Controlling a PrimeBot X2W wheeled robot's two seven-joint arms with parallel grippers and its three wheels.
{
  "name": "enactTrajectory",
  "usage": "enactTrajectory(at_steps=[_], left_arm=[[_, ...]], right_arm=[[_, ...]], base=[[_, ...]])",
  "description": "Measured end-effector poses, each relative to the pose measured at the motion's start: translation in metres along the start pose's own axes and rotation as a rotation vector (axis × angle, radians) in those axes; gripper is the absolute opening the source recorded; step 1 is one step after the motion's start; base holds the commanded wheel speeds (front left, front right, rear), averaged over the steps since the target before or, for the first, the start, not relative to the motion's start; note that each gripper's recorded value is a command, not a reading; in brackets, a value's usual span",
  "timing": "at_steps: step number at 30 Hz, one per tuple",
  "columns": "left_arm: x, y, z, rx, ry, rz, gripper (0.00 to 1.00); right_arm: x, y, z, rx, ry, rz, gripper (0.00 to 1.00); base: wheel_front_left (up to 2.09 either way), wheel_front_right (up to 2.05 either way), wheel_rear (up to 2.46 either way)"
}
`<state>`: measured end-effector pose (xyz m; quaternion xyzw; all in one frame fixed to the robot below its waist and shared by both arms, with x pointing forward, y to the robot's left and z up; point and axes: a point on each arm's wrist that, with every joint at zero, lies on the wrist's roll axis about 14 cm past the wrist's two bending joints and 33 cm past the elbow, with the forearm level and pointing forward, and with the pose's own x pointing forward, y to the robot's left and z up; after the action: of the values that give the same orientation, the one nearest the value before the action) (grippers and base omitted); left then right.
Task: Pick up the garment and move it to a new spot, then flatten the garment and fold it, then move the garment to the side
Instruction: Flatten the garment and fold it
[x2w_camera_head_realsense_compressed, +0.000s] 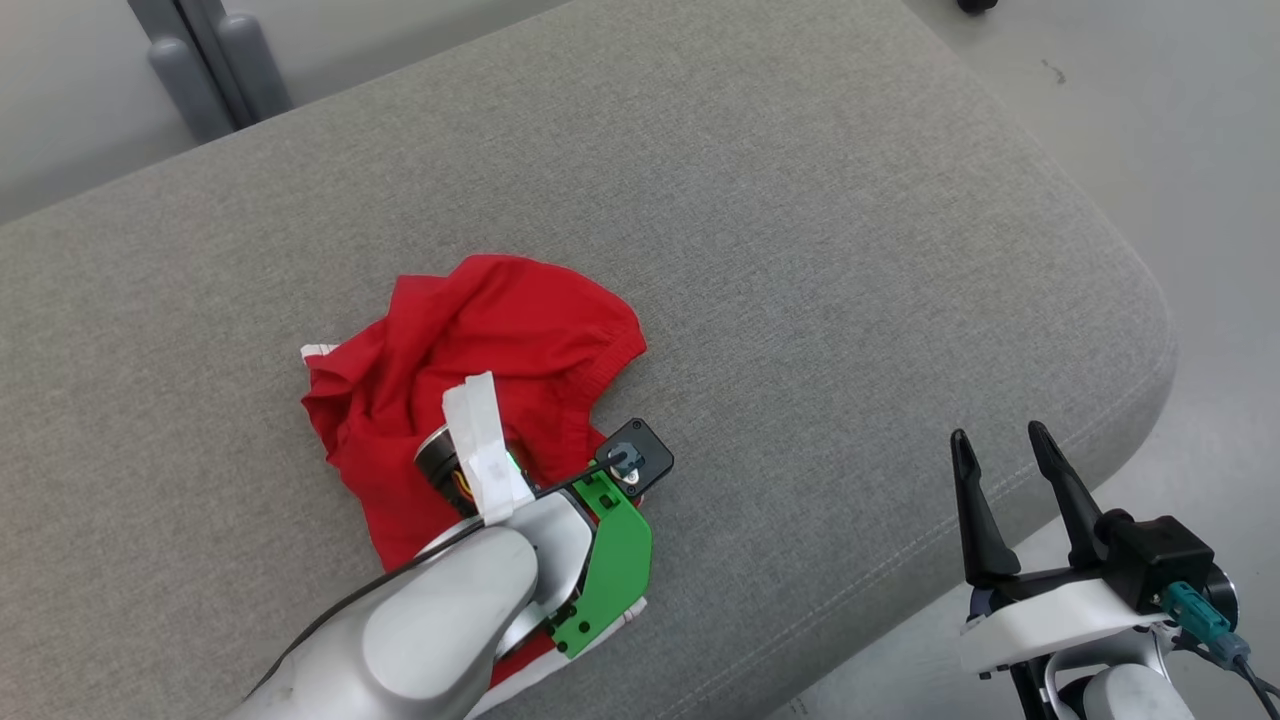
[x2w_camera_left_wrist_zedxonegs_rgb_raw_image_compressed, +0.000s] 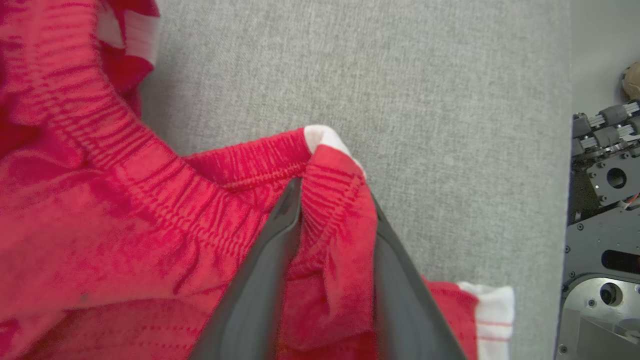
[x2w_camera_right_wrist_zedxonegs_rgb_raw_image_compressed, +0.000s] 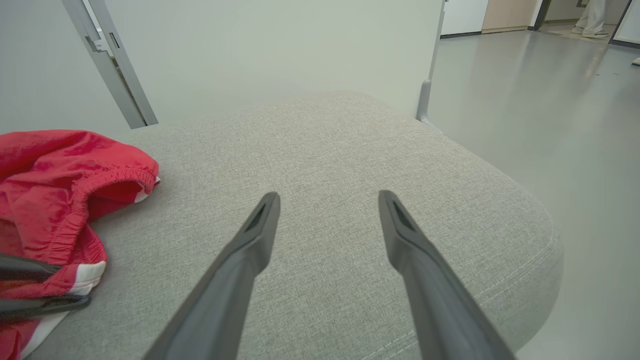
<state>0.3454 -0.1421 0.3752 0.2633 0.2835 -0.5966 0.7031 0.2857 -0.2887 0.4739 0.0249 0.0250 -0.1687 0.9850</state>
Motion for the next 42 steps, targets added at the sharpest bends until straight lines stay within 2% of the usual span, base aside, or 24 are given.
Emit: enactTrajectory(at_steps=[1,4,7,10,16,19,22,27,32,37,42], left_arm=[[-0.002,0.0,0.001,-0.008,-0.004,-0.002,0.0],[-0.008,0.002,0.014,-0.036,-0.07,0.005,0.0],[-0.021,0.015,0.056,-0.097,-0.26,0.061,0.0],[-0.042,0.042,0.095,-0.159,-0.442,0.152,0.0],[-0.108,0.101,0.167,-0.193,-0.84,0.355,0.0],[-0.134,0.116,0.188,-0.187,-0.985,0.423,0.0],[-0.141,0.117,0.193,-0.206,-1.047,0.445,0.0],[-0.144,0.112,0.186,-0.271,-1.079,0.462,0.0],[-0.192,0.113,0.194,-0.349,-1.242,0.53,0.0],[-0.195,0.092,0.146,-0.474,-1.236,0.535,0.0],[-0.183,0.061,0.067,-0.642,-1.125,0.548,0.0]], right_arm=[[0.0,0.001,0.0,0.002,-0.002,0.003,1.0],[0.002,0.002,0.001,0.004,-0.005,0.008,1.0],[0.002,0.004,0.001,0.008,-0.008,0.015,1.0],[0.003,0.006,0.002,0.011,-0.011,0.022,1.0],[0.001,0.008,0.004,0.014,-0.021,0.03,1.0],[0.0,0.007,0.006,0.009,-0.028,0.03,1.0],[-0.001,0.006,0.007,0.004,-0.035,0.029,1.0],[-0.004,0.003,0.008,-0.002,-0.038,0.024,1.0],[-0.003,0.008,0.01,-0.006,-0.048,0.042,1.0],[-0.005,0.012,0.005,0.001,-0.04,0.059,1.0],[-0.01,0.02,-0.007,-0.002,-0.005,0.089,1.0]], base=[[0.0,0.0,0.0],[0.0,0.0,0.0],[0.0,0.0,0.0],[0.0,0.0,0.0],[0.0,0.0,0.0],[0.0,0.0,0.0],[0.0,0.0,0.0],[0.0,0.0,0.0],[0.0,0.0,0.0],[0.0,0.0,0.0],[0.0,0.0,0.0]])
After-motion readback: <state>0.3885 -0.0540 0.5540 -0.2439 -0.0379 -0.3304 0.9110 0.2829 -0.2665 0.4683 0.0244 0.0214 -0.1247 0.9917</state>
